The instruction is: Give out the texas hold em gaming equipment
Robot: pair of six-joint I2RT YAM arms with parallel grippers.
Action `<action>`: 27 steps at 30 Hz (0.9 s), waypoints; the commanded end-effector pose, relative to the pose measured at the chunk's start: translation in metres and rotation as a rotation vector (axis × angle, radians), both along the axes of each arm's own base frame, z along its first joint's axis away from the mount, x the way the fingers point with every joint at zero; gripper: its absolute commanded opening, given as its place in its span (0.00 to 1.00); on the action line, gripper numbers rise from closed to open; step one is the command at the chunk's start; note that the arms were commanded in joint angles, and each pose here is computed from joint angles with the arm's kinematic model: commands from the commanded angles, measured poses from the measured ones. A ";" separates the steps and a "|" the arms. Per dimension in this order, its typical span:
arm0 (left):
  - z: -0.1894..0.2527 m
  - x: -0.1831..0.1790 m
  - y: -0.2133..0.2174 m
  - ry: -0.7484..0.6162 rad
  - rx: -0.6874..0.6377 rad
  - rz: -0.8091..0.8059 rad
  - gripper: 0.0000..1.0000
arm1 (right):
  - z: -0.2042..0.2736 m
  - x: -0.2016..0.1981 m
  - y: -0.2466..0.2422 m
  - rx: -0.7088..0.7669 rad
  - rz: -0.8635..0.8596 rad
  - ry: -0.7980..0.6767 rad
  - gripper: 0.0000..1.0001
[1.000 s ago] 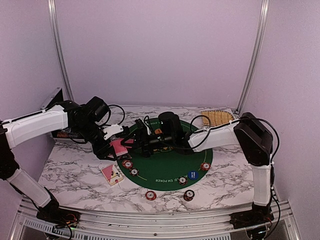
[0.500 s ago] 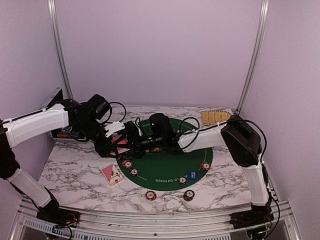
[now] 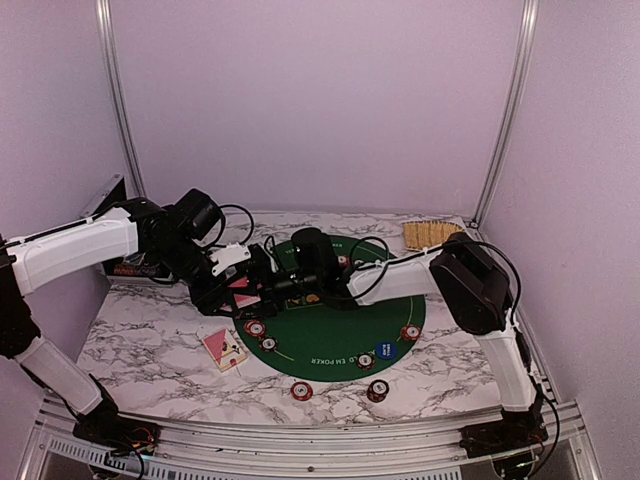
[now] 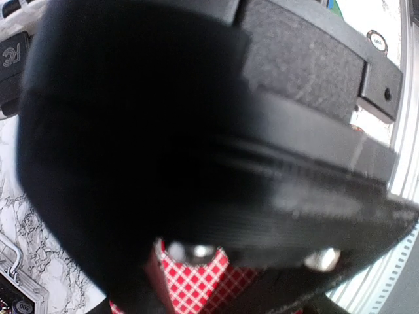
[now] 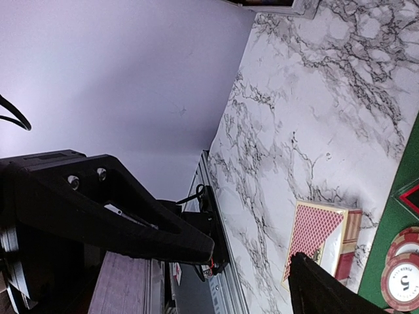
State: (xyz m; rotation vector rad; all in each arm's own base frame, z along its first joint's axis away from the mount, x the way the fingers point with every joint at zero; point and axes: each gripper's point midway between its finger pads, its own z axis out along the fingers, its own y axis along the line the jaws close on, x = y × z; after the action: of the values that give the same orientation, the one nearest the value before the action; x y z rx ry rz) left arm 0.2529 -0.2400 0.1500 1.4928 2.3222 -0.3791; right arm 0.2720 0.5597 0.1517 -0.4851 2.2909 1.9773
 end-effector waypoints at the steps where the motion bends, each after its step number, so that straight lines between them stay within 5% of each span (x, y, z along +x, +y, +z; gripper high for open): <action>1: 0.010 -0.001 -0.006 -0.015 -0.033 -0.020 0.02 | -0.002 0.010 -0.010 -0.007 -0.040 0.016 0.82; 27: -0.004 -0.004 0.004 -0.008 0.010 -0.019 0.01 | 0.029 0.012 -0.056 -0.011 -0.086 -0.044 0.40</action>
State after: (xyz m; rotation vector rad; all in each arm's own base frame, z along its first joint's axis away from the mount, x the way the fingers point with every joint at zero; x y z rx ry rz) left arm 0.2481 -0.2375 0.1421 1.5129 2.3361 -0.3730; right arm 0.2798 0.5125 0.1649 -0.4234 2.2858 1.9220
